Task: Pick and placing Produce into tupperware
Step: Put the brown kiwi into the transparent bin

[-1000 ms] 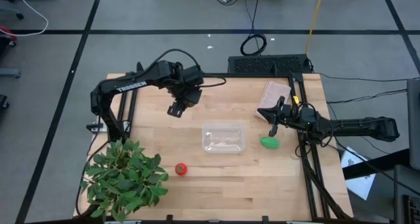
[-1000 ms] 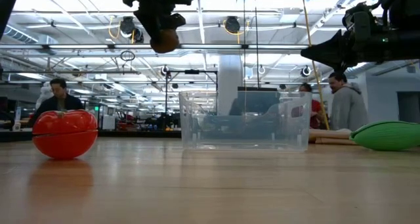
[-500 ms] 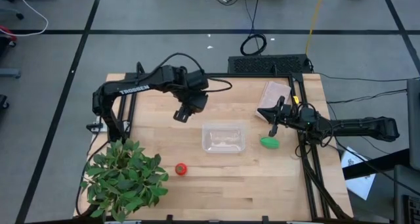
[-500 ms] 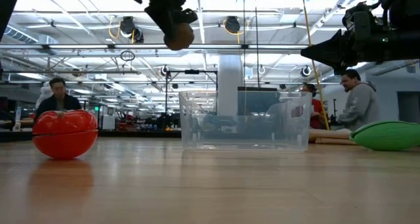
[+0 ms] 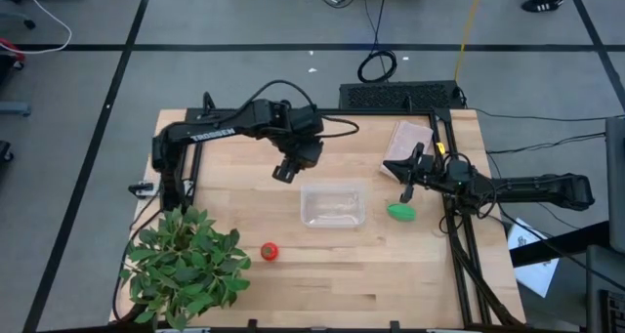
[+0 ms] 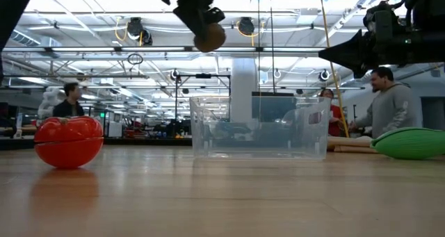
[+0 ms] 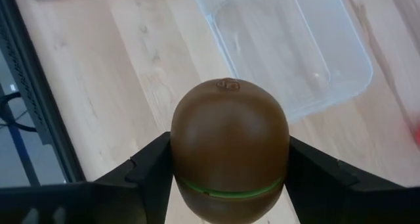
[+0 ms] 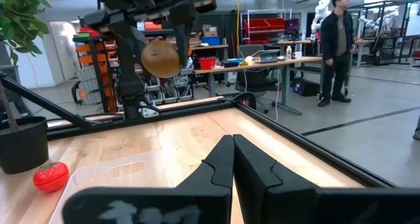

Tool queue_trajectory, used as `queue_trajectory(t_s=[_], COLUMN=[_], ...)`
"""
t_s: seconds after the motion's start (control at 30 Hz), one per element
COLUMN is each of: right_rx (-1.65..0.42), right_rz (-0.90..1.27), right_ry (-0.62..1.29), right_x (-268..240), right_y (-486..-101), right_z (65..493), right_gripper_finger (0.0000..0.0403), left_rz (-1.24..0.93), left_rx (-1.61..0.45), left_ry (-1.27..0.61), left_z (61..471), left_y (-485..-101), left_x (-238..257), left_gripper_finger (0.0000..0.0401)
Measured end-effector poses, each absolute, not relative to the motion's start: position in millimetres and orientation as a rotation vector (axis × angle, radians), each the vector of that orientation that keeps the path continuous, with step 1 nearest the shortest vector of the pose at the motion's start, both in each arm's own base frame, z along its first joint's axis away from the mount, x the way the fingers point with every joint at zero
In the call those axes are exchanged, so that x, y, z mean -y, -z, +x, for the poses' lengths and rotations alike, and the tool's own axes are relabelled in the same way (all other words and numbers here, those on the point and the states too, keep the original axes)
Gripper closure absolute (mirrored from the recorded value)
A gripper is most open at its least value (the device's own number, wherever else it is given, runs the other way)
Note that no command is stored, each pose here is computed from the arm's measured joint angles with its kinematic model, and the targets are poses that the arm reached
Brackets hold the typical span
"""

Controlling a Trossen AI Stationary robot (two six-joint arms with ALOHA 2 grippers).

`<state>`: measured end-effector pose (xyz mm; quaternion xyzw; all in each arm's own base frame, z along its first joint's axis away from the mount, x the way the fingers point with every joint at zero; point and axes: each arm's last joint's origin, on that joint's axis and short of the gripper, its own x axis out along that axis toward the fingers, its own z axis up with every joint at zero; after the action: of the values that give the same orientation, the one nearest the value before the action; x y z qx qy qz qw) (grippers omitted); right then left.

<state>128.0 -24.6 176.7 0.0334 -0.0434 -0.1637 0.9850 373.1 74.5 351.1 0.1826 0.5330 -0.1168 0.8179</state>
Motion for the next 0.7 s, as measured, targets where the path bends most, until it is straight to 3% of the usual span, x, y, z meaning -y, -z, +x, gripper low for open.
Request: queue_trajectory(t_s=[0.47,0.7], right_rx=[0.082,0.081], right_rz=[0.067,0.067], right_ry=[0.329,0.329], right_x=[24.7,24.7], right_y=[-176.1,-176.0], right_z=[128.3,128.3], right_gripper_finger=[0.0403,0.0403], left_rz=[0.447,0.412], left_rx=[-1.134,-1.027], left_ry=[0.323,0.371], left_z=[420.1,429.6], left_y=[-341.1,-342.5], left_x=[-59.7,-45.5], left_gripper_finger=[0.0164,0.0161])
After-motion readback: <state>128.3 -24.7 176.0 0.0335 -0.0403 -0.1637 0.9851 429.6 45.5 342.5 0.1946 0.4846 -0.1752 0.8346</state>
